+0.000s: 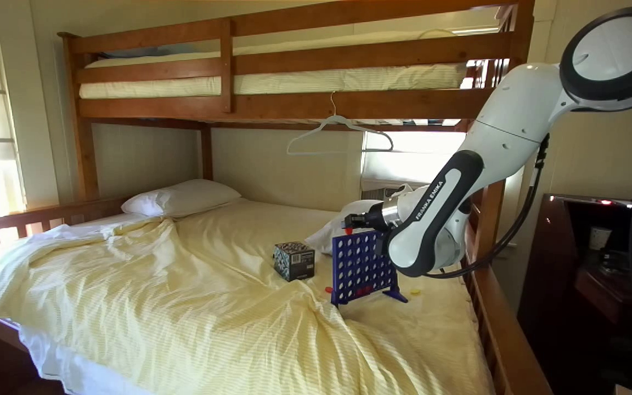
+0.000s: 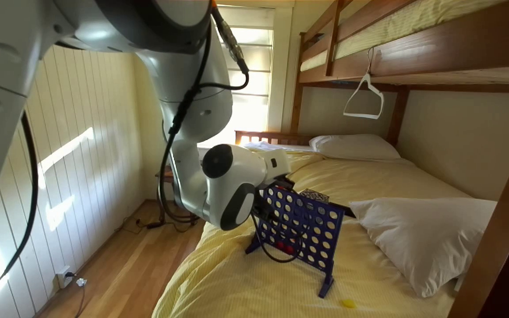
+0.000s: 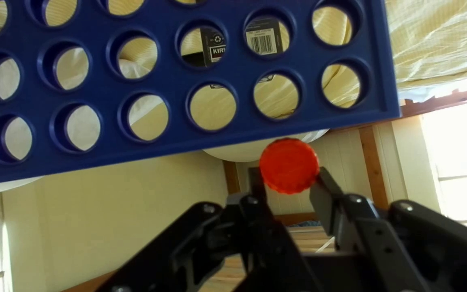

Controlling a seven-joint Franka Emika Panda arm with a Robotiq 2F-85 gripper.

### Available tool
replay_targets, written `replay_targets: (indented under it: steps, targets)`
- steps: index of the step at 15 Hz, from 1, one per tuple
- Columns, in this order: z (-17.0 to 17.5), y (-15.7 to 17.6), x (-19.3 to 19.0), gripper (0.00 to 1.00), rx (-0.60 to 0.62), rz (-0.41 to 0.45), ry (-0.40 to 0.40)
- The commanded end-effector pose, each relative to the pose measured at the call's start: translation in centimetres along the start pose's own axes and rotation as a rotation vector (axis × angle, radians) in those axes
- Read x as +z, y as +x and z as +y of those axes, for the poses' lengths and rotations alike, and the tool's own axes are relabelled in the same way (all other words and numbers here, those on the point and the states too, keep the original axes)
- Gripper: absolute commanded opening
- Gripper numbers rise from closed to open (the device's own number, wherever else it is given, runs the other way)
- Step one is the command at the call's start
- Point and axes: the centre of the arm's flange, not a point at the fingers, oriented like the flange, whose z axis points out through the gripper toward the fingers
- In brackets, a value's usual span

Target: Put one orange chip in the blue gameboard.

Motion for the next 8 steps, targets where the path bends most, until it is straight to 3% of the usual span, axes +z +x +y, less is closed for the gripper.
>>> replay_targets:
  steps: [1, 8]
  targets:
    - [-0.41, -0.24, 0.76, 0.09, 0.014, 0.024, -0.014]
    - [-0.33, -0.62, 1.05, 0.09, 0.011, 0.016, -0.022]
